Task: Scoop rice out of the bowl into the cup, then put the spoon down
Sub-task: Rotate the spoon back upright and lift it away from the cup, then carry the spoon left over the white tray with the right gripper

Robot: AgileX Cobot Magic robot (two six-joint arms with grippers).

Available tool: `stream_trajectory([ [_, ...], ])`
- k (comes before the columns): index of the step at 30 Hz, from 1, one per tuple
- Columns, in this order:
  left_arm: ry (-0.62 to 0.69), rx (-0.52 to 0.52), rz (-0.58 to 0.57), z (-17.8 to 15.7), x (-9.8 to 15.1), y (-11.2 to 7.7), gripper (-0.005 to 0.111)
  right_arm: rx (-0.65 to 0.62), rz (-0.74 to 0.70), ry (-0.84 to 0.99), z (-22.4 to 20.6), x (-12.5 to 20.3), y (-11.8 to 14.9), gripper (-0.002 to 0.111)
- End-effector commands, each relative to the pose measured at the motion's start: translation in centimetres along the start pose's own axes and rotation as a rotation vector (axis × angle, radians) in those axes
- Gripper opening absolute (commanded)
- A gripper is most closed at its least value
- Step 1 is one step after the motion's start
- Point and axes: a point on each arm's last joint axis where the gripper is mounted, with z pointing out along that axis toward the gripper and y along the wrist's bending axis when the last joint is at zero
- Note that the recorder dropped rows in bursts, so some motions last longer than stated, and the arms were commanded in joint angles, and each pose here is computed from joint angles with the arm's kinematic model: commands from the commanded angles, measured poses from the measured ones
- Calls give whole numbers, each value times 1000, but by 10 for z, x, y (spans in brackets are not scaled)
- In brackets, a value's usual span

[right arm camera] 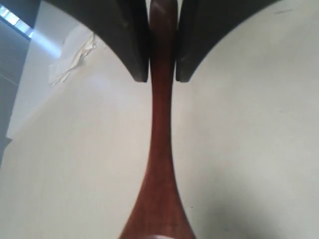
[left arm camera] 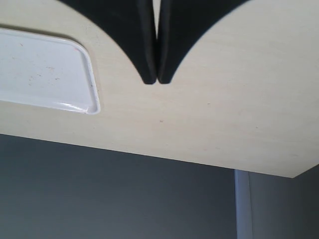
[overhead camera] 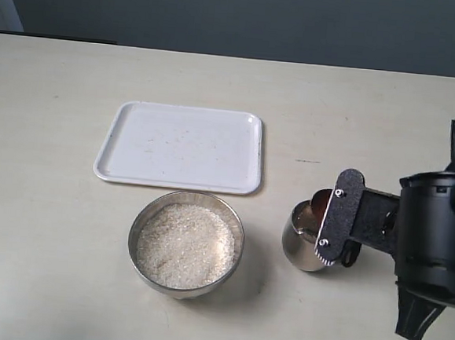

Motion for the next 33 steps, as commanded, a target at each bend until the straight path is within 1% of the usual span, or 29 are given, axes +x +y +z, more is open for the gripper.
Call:
stream_trajectory([
  [1, -16, 10, -5, -1, -2, -1, 0, -45, 77, -40, 2, 1, -7, -1],
  [6, -16, 10, -5, -1, -2, -1, 0, -70, 144, -127, 11, -4, -18, -1],
  [11, -16, 10, -5, -1, -2, -1, 0, -62, 223, -206, 21, -7, -37, -1],
  [14, -16, 10, -5, -1, -2, -1, 0, -55, 306, -275, 19, -11, -57, -1],
  [18, -16, 10, -5, -1, -2, -1, 0, -21, 414, -396, 11, -19, -91, -1],
  [23, -16, 10, -5, -1, -2, -1, 0, 25, 507, -484, 6, -28, -133, -1],
  [26, -16, 10, -5, -1, -2, -1, 0, 46, 545, -584, 6, -42, -154, -1],
  [31, -16, 10, -5, -1, -2, -1, 0, 30, 576, -739, 5, -77, -173, -1],
  [33, -16, 10, -5, -1, -2, -1, 0, 16, 587, -772, 9, -91, -179, -1],
])
